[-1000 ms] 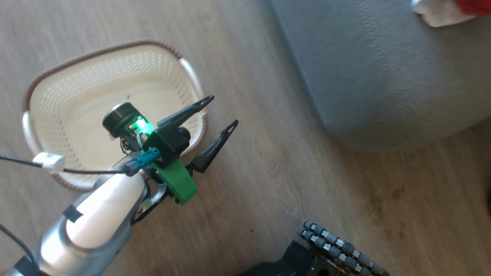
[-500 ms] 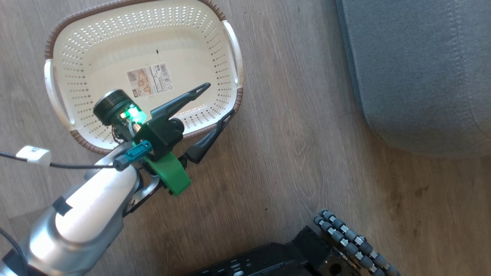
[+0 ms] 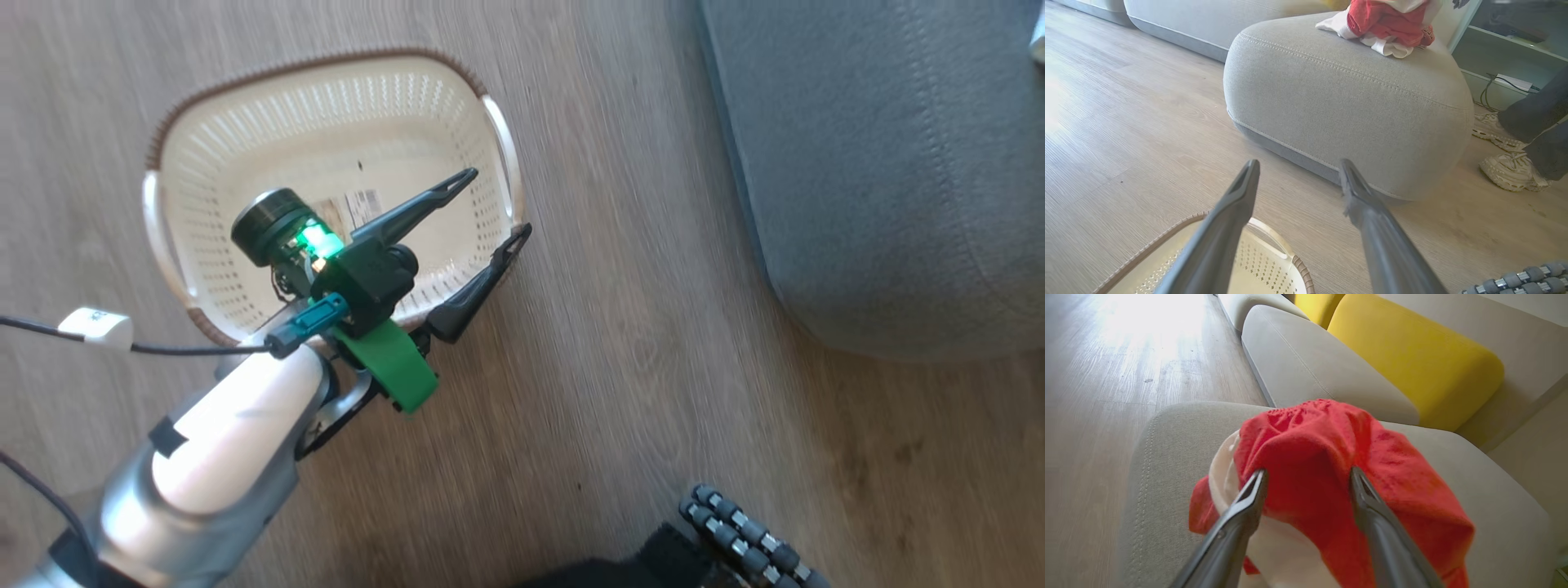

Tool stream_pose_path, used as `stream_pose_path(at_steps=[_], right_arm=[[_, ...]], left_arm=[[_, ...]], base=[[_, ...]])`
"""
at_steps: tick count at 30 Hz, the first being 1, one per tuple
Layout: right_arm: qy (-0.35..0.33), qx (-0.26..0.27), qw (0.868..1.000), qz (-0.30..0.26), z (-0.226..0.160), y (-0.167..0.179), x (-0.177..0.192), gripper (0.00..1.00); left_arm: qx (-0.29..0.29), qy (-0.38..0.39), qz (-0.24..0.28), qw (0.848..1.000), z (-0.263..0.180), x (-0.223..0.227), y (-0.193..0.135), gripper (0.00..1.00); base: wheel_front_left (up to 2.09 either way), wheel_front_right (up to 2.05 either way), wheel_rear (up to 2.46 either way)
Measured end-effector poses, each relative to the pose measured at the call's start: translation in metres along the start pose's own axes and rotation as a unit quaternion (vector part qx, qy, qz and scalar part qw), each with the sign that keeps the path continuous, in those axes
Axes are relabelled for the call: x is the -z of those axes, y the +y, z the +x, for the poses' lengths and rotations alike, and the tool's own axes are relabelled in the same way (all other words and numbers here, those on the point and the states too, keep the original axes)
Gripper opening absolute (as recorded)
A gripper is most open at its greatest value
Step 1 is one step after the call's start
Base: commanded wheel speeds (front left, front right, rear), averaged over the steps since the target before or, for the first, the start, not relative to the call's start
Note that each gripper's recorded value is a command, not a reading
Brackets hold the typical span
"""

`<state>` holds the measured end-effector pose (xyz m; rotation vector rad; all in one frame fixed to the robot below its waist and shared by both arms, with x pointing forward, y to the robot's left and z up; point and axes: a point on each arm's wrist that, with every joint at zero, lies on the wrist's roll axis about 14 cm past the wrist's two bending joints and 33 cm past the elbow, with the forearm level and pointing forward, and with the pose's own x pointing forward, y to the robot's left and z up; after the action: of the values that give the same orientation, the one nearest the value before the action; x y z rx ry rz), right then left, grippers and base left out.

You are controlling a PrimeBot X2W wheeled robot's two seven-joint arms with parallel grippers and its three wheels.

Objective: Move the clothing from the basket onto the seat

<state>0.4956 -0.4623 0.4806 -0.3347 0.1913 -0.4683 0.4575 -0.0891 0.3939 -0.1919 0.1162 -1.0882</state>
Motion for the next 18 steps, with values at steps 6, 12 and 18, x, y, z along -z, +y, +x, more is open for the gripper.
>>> stream_pose_path(at_steps=[6, 12, 18], right_arm=[[-0.036, -0.06, 0.998, 0.004, -0.026, 0.029, -0.02, 1.0], [-0.101, -0.125, 0.987, 0.031, -0.057, 0.075, -0.06, 1.0], [-0.132, -0.177, 0.973, 0.064, -0.093, 0.115, -0.079, 1.0]], left_arm=[[-0.019, -0.022, 0.007, 1.0, -0.004, -0.033, -0.012, 1.0], [-0.07, -0.041, 0.021, 0.997, -0.022, -0.064, -0.008, 1.0], [-0.141, -0.054, 0.029, 0.988, -0.052, -0.087, 0.003, 1.0]], base=[[0.0, 0.0, 0.0], [0.0, 0.0, 0.0], [0.0, 0.0, 0.0]])
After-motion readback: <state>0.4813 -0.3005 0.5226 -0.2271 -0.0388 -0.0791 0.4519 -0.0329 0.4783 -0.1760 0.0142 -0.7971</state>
